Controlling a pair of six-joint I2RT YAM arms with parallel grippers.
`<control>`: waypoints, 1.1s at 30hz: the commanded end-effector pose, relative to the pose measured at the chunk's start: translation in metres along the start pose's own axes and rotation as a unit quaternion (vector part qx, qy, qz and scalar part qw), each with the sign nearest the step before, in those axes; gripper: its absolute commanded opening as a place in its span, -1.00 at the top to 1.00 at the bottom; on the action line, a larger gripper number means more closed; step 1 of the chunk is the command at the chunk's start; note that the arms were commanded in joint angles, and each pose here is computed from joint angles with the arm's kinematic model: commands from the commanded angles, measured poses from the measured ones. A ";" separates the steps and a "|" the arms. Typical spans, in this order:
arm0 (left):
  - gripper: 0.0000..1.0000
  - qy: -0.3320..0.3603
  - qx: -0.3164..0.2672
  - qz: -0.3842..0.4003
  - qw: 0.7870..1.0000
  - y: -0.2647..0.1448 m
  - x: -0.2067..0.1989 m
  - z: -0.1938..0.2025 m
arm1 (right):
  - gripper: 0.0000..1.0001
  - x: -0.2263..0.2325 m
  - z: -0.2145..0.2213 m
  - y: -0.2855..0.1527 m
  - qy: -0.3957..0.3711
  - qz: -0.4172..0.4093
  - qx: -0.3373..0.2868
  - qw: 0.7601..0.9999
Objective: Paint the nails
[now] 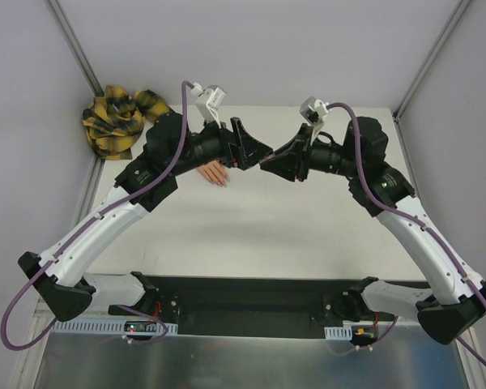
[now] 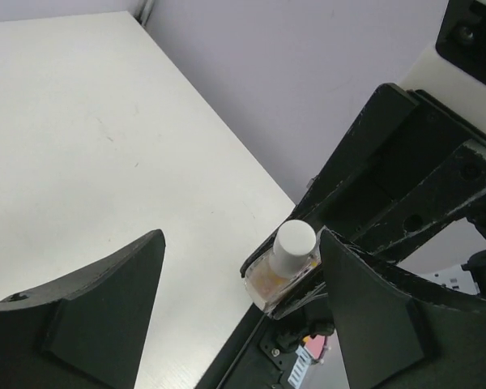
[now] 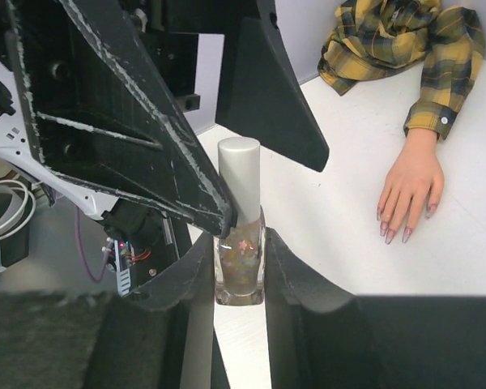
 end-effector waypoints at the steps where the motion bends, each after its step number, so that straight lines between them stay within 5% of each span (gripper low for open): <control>1: -0.45 -0.009 -0.059 -0.046 0.997 -0.011 0.000 -0.011 | 0.99 0.005 -0.010 0.002 -0.036 0.026 -0.015 0.999; 10: 0.23 -0.022 -0.043 -0.047 0.998 -0.005 -0.007 0.001 | 1.00 0.009 -0.015 -0.001 -0.061 0.103 -0.015 0.993; 13: 0.69 -0.020 -0.020 -0.031 0.999 -0.002 -0.009 0.007 | 0.99 0.004 -0.016 -0.001 -0.054 0.130 -0.017 0.990; 14: 1.00 -0.015 -0.012 -0.027 0.999 -0.002 -0.009 0.009 | 1.00 0.002 -0.015 0.000 -0.051 0.133 -0.014 0.990; 17: 1.00 0.016 0.039 0.051 0.998 0.000 -0.014 0.015 | 0.99 0.013 -0.011 0.003 -0.064 0.073 -0.010 0.995; 20: 1.00 0.056 0.150 0.203 0.966 -0.009 -0.031 0.032 | 1.00 0.044 -0.009 0.003 -0.075 -0.085 -0.026 0.993; 24: 1.00 0.115 0.192 0.362 0.905 -0.026 -0.055 0.039 | 1.00 0.088 -0.020 -0.008 -0.045 -0.297 -0.037 0.953; 33: 1.00 0.128 0.148 0.373 0.907 -0.031 -0.060 0.035 | 1.00 0.095 -0.017 -0.018 -0.050 -0.256 -0.064 0.963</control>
Point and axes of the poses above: each gripper's point midway between its finger pads, its own y axis out along the fingers, its own x axis along the line the jaws close on, z = x × y, the point moved 6 cm from there along -y, back along the fingers, and after that the axes turned 11 degrees about -y, right-handed, at the moved point
